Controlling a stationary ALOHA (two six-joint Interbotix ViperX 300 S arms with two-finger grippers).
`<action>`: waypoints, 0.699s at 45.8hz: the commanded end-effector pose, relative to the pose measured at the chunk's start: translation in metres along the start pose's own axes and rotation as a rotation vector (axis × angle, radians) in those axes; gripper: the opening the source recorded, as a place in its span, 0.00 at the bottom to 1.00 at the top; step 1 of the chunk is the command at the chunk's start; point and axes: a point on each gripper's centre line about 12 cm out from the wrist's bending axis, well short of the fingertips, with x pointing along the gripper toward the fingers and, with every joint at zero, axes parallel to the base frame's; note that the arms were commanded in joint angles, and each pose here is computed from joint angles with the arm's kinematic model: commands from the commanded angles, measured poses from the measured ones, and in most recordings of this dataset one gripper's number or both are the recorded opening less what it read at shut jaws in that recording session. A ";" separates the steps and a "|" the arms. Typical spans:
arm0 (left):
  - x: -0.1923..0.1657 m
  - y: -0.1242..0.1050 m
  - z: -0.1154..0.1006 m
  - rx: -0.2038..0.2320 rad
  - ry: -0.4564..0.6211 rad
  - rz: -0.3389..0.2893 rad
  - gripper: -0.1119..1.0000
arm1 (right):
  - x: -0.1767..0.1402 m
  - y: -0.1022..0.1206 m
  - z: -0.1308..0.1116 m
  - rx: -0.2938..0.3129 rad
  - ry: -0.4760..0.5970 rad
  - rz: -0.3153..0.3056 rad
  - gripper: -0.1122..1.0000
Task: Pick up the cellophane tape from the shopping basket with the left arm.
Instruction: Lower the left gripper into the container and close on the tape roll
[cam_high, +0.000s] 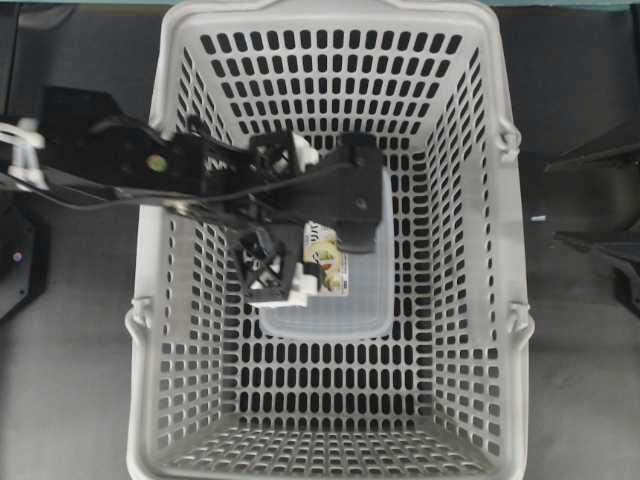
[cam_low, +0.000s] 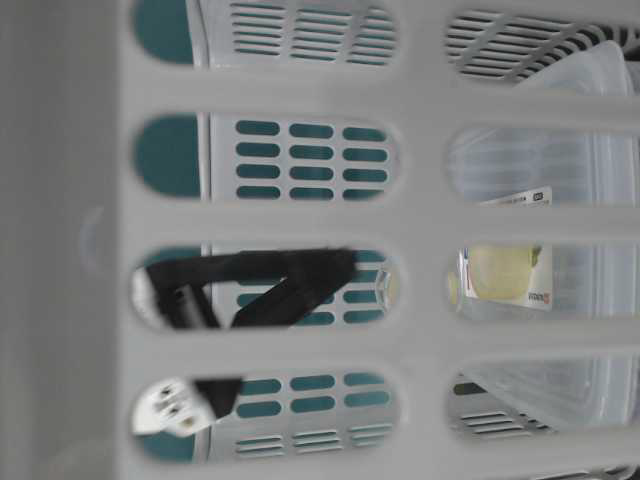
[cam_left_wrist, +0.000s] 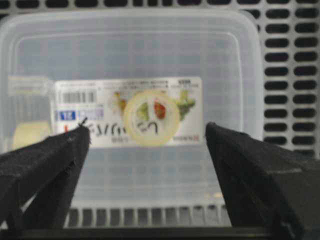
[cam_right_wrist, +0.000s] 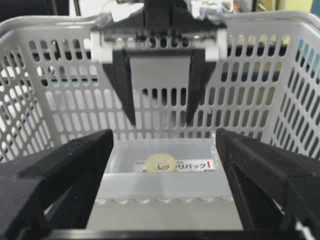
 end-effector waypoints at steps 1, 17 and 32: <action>0.009 -0.001 0.004 0.007 0.006 0.001 0.91 | 0.000 0.001 0.010 0.003 -0.028 0.003 0.82; 0.044 -0.002 -0.009 0.008 0.098 0.001 0.91 | -0.004 0.001 0.012 0.000 -0.052 0.004 0.81; 0.064 -0.001 -0.020 0.006 0.117 0.002 0.91 | -0.004 0.001 0.014 -0.005 -0.069 0.003 0.81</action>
